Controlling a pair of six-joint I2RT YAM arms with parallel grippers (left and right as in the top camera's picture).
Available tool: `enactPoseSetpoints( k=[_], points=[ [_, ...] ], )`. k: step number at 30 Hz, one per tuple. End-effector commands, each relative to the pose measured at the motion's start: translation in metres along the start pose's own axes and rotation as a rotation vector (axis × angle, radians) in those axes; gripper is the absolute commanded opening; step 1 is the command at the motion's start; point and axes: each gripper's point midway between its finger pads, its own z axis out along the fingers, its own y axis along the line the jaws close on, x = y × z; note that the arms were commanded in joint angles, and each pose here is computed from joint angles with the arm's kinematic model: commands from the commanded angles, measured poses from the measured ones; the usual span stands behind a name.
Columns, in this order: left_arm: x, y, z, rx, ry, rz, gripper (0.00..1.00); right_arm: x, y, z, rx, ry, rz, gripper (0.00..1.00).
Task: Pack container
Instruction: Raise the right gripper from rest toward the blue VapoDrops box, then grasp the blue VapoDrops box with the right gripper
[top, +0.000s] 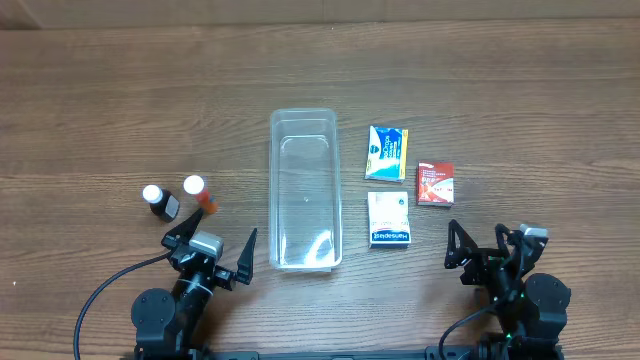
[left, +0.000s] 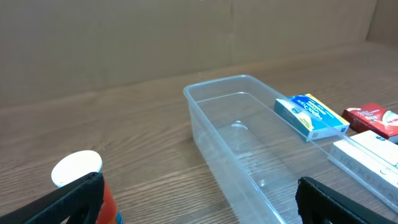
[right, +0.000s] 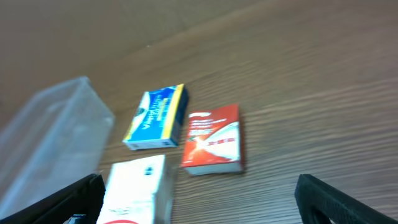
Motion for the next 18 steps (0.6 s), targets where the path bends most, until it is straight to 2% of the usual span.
enactPoseSetpoints(
  k=[1,6,9,13,15,18],
  points=[
    [-0.001,-0.003,0.000,0.014,-0.011,-0.010,1.00,0.004,0.012,0.000,-0.073,0.023,0.157,1.00],
    [-0.001,-0.003,0.000,0.014,-0.011,-0.009,1.00,-0.020,0.043,-0.011,-0.222,-0.025,0.119,1.00],
    [-0.001,-0.003,0.000,0.014,-0.011,-0.010,1.00,-0.069,0.066,-0.037,-0.261,-0.129,0.067,1.00],
    [-0.001,-0.003,0.000,0.014,-0.011,-0.009,1.00,-0.135,0.098,-0.070,-0.278,-0.229,-0.100,1.00],
    [-0.001,-0.003,0.000,0.014,-0.011,-0.009,1.00,-0.164,0.110,-0.079,-0.268,-0.224,-0.150,1.00],
    [-0.001,-0.003,0.000,0.014,-0.011,-0.010,1.00,-0.197,0.121,-0.075,-0.242,-0.115,-0.111,1.00]
  ],
)
